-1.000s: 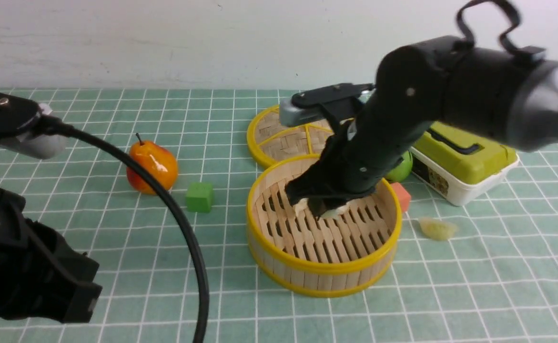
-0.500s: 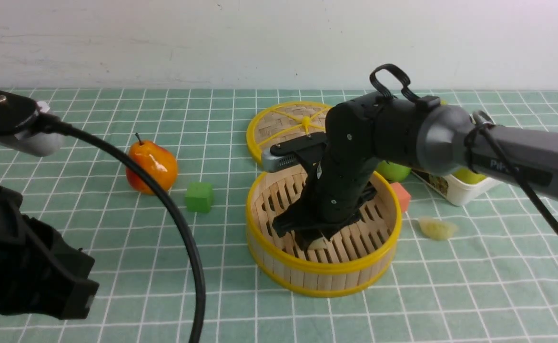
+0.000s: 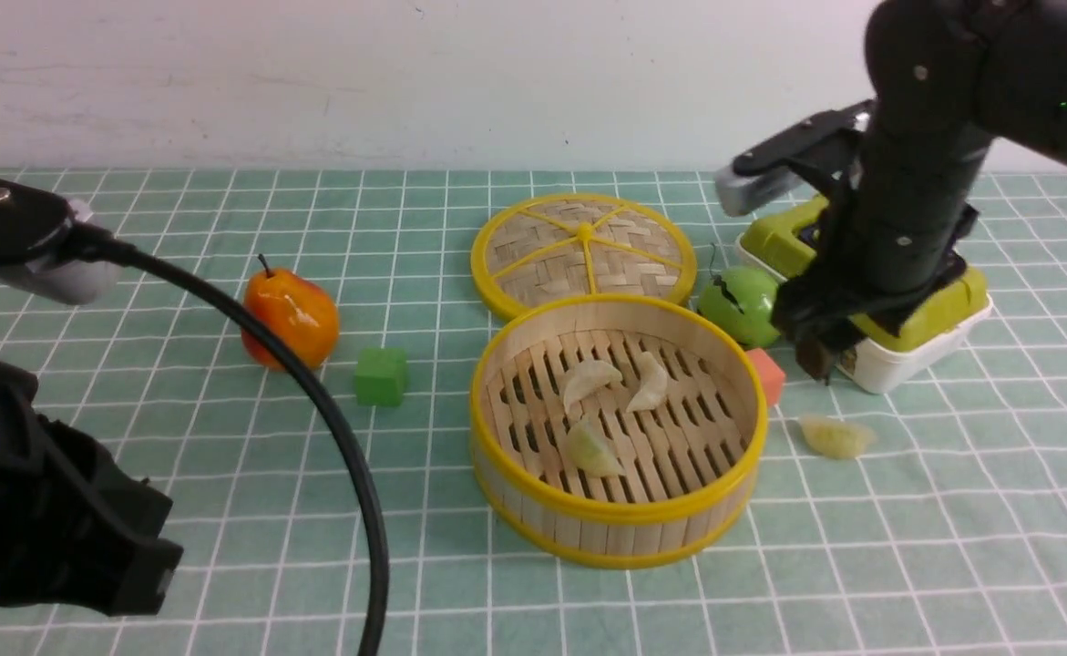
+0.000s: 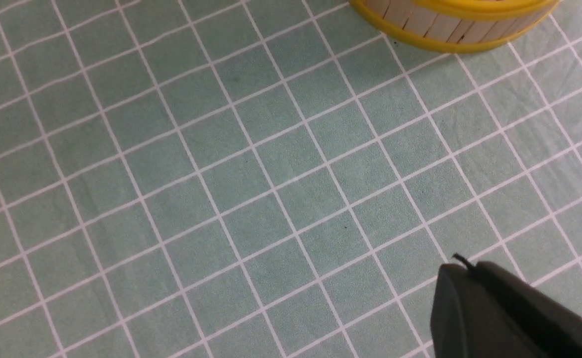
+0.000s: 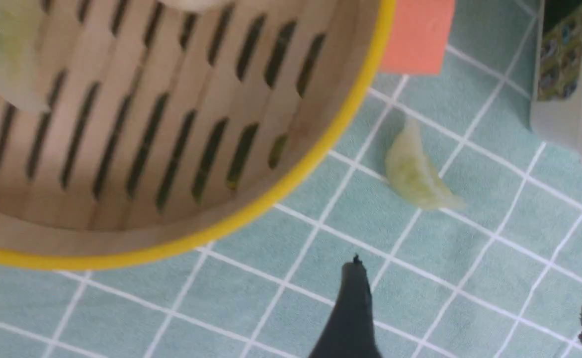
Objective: Put the dumplings into the steamer on the table with the blue tablecloth.
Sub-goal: 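Reach for and grasp a dumpling lying on the table beside the steamer, then place the dumpling in the bamboo steamer basket with the right gripper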
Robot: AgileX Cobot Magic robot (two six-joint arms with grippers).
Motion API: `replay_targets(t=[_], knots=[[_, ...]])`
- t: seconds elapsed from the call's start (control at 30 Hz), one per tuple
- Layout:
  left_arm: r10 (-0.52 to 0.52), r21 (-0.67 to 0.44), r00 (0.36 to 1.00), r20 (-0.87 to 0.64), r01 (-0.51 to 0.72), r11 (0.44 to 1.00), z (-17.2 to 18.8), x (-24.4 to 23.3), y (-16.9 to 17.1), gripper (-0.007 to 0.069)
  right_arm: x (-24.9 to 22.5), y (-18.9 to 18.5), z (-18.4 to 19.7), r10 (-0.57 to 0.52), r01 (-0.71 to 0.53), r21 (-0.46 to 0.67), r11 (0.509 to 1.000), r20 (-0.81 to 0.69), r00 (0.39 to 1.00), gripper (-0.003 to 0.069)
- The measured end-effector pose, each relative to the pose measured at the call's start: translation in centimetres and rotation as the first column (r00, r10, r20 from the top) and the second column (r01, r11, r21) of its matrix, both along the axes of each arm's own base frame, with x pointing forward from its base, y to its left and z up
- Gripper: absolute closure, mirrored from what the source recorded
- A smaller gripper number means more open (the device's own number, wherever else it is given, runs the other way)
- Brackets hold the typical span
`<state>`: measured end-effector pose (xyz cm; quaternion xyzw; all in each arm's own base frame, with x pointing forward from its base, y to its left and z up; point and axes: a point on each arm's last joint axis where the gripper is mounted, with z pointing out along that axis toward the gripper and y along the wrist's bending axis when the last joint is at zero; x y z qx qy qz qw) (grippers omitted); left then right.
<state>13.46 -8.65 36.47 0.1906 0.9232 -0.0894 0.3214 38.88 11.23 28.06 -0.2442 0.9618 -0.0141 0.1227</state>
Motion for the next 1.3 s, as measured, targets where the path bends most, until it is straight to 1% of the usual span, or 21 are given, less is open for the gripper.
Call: replay_targets(t=[0.1,0.17,0.27,0.3,0.33,0.43,0.47,0.53,0.6,0.67,0.7,0.73,0.83,0.93,1.0,1.03,1.07,1.13,1.23,1.3], knots=[[-0.001,-0.006,1.000,0.004,0.001,1.000,0.0,0.0,0.0,0.0627,0.9,-1.5,-1.9,0.043,-0.041,0.047,0.998,-0.039,0.998,0.0120],[-0.002,-0.012,1.000,0.002,0.002,1.000,0.0,0.0,-0.1,0.0624,1.9,-2.0,-4.1,0.114,-0.110,0.069,0.991,-0.059,0.992,0.0136],[-0.004,-0.019,1.000,-0.003,0.004,1.000,0.0,0.0,-0.1,0.0621,3.0,-2.1,-6.4,0.205,-0.203,0.040,0.978,-0.061,0.977,0.0150],[-0.004,-0.020,1.000,-0.004,0.004,1.000,0.0,0.0,-0.2,0.0621,3.0,-2.1,-6.6,0.210,-0.208,0.037,0.977,-0.064,0.976,0.0150],[-0.005,-0.024,1.000,-0.007,0.005,1.000,0.0,-0.1,-0.2,0.0620,3.5,-2.2,-7.7,0.239,-0.239,0.008,0.971,-0.058,0.969,0.0157],[-0.006,-0.027,1.000,-0.009,0.005,1.000,0.0,-0.1,-0.2,0.0620,4.1,-2.3,-8.7,0.255,-0.256,-0.018,0.967,-0.047,0.966,0.0168],[-0.006,-0.029,1.000,-0.010,0.006,1.000,0.0,-0.1,-0.2,0.0620,4.3,-2.3,-9.4,0.260,-0.262,-0.029,0.965,-0.046,0.964,0.0184],[-0.006,-0.030,1.000,-0.011,0.006,1.000,0.0,-0.1,-0.2,0.0620,4.6,-2.3,-10.2,0.262,-0.263,-0.031,0.964,-0.050,0.964,0.0218],[-0.006,-0.030,1.000,-0.011,0.006,1.000,0.0,-0.1,-0.2,0.0620,4.7,-2.3,-11.0,0.262,-0.264,-0.030,0.964,-0.065,0.963,0.0275],[-0.006,-0.031,1.000,-0.012,0.006,1.000,0.0,-0.1,-0.2,0.0620,4.7,-2.3,-11.5,0.261,-0.264,-0.029,0.964,-0.076,0.962,0.0349],[-0.006,-0.031,1.000,-0.012,0.006,1.000,0.0,-0.1,-0.2,0.0620,4.7,-2.3,-11.6,0.257,-0.260,-0.026,0.965,-0.082,0.963,0.0426],[-0.006,-0.031,1.000,-0.012,0.006,1.000,0.0,-0.1,-0.2,0.0620,4.7,-2.3,-11.6,0.253,-0.256,-0.026,0.966,-0.082,0.964,0.0456],[-0.006,-0.031,1.000,-0.012,0.006,1.000,0.0,-0.1,-0.2,0.0619,4.8,-2.3,-11.3,0.232,-0.235,-0.028,0.972,-0.083,0.969,0.0448],[-0.006,-0.031,1.000,-0.012,0.006,1.000,0.0,-0.1,-0.2,0.0618,4.8,-2.4,-9.9,0.200,-0.204,-0.039,0.978,-0.086,0.976,0.0448],[-0.006,-0.031,1.000,-0.012,0.006,1.000,0.0,-0.1,-0.2,0.0614,4.6,-1.7,-6.8,0.160,-0.162,-0.039,0.986,-0.048,0.986,0.0448],[-0.006,-0.031,1.000,-0.012,0.006,1.000,0.0,-0.1,-0.2,0.0613,4.3,-1.0,-5.1,0.140,-0.140,-0.026,0.990,-0.020,0.990,0.0448],[-0.006,-0.031,1.000,-0.012,0.006,1.000,0.0,-0.1,-0.2,0.0611,3.7,0.1,-2.6,0.097,-0.097,0.021,0.995,0.023,0.995,0.0448],[-0.006,-0.031,1.000,-0.012,0.006,1.000,0.0,-0.1,-0.2,0.0610,2.5,2.6,0.0,0.081,-0.087,0.101,0.991,0.057,0.995,0.0448],[-0.007,-0.030,1.000,-0.011,0.007,1.000,0.0,-0.1,-0.2,0.0608,0.9,5.8,1.2,0.110,-0.117,0.161,0.980,0.051,0.993,0.0448],[-0.009,-0.029,1.000,-0.011,0.008,1.000,0.0,-0.1,-0.2,0.0608,0.2,7.9,0.4,0.146,-0.147,0.176,0.973,0.018,0.989,0.0448]])
